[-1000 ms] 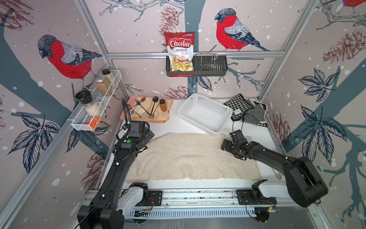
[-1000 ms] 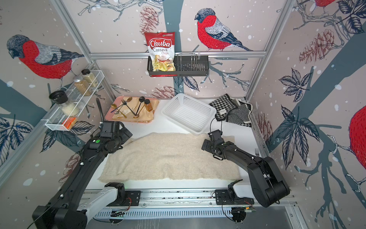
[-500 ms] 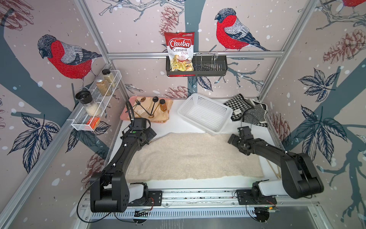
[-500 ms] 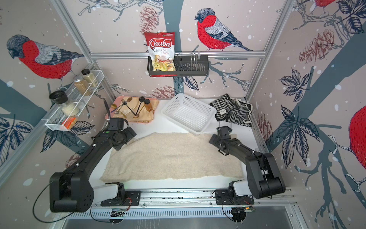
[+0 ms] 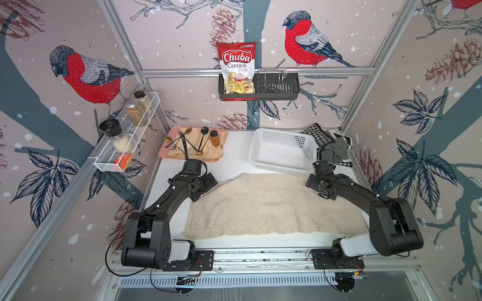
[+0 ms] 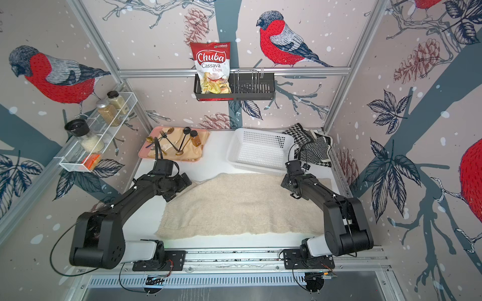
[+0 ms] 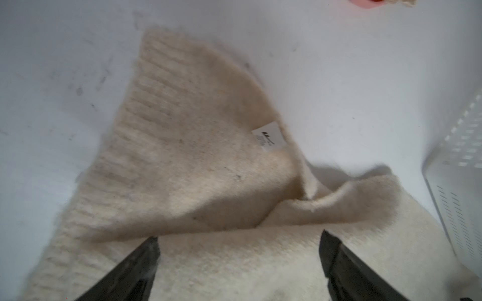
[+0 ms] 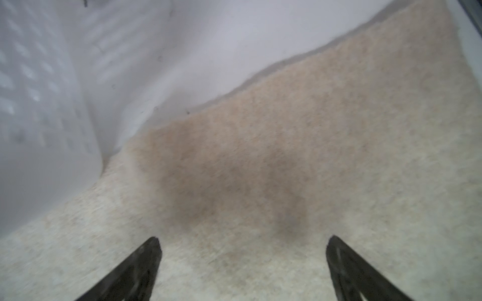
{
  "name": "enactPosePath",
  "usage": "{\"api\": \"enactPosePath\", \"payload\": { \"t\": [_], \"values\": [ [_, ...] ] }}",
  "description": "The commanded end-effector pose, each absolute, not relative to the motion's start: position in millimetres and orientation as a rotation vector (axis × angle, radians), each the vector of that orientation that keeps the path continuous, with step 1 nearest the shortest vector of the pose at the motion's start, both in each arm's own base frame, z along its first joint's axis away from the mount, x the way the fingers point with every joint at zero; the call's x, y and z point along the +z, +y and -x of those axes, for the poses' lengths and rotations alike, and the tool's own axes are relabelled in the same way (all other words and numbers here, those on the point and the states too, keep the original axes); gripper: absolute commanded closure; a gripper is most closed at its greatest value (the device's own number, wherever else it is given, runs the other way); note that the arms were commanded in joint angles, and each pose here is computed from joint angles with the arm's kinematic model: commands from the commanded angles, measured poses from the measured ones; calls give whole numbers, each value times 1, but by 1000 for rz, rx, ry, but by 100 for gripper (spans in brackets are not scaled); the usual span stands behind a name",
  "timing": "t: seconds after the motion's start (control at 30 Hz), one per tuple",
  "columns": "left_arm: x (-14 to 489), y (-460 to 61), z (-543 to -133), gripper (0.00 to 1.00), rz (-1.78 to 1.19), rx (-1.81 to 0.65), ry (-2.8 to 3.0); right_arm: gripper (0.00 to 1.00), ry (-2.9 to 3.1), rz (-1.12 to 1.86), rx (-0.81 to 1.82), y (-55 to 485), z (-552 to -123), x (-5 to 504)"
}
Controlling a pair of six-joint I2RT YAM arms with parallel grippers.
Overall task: Roll up the scarf and place it into the basket
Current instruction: Flatten out the scarf at the center of the board.
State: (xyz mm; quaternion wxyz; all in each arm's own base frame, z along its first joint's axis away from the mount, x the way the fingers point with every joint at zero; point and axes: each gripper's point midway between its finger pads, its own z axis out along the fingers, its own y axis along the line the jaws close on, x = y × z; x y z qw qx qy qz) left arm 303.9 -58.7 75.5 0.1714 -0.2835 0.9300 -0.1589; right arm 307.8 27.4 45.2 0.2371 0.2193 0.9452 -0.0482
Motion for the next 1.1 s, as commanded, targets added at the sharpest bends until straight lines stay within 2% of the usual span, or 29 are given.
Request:
{"api": "enactPosePath", "payload": {
  "t": [0.0, 0.13, 0.3, 0.37, 0.47, 0.5, 0.7, 0.83, 0.87, 0.93, 0.97, 1.03, 1.07],
  "values": [
    [80, -67, -313, 2, 746, -479, 2643, 0, 2609, -556, -131, 37, -307, 46],
    [62, -74, -307, 3, 727, -454, 2723, 0, 2584, -530, -98, 48, -307, 58],
    [46, -85, -303, 25, 696, -471, 2761, 0, 2572, -501, -41, 59, -307, 66],
    [44, -87, -303, 48, 683, -467, 2777, 0, 2569, -474, -29, 66, -307, 70],
    [54, -85, -306, 95, 662, -454, 2755, 0, 2565, -431, -3, 77, -307, 73],
    [60, -84, -307, 100, 657, -446, 2742, 0, 2564, -423, 2, 79, -307, 74],
    [92, -95, -307, 100, 591, -507, 2680, 0, 2554, -397, 21, 87, -306, 77],
    [86, -96, -298, 100, 580, -477, 2702, 0, 2545, -387, 28, 88, -307, 81],
    [81, -92, -296, 84, 599, -442, 2710, 0, 2542, -383, 31, 89, -307, 82],
    [73, -85, -295, 37, 608, -375, 2720, 0, 2537, -375, 34, 90, -306, 85],
    [72, -83, -297, 26, 607, -361, 2716, 0, 2534, -373, 35, 89, -305, 86],
    [68, -80, -301, 17, 599, -323, 2722, 0, 2527, -373, 39, 89, -303, 87],
    [66, -81, -302, 17, 589, -321, 2728, 0, 2524, -374, 37, 87, -302, 88]
  ]
}}
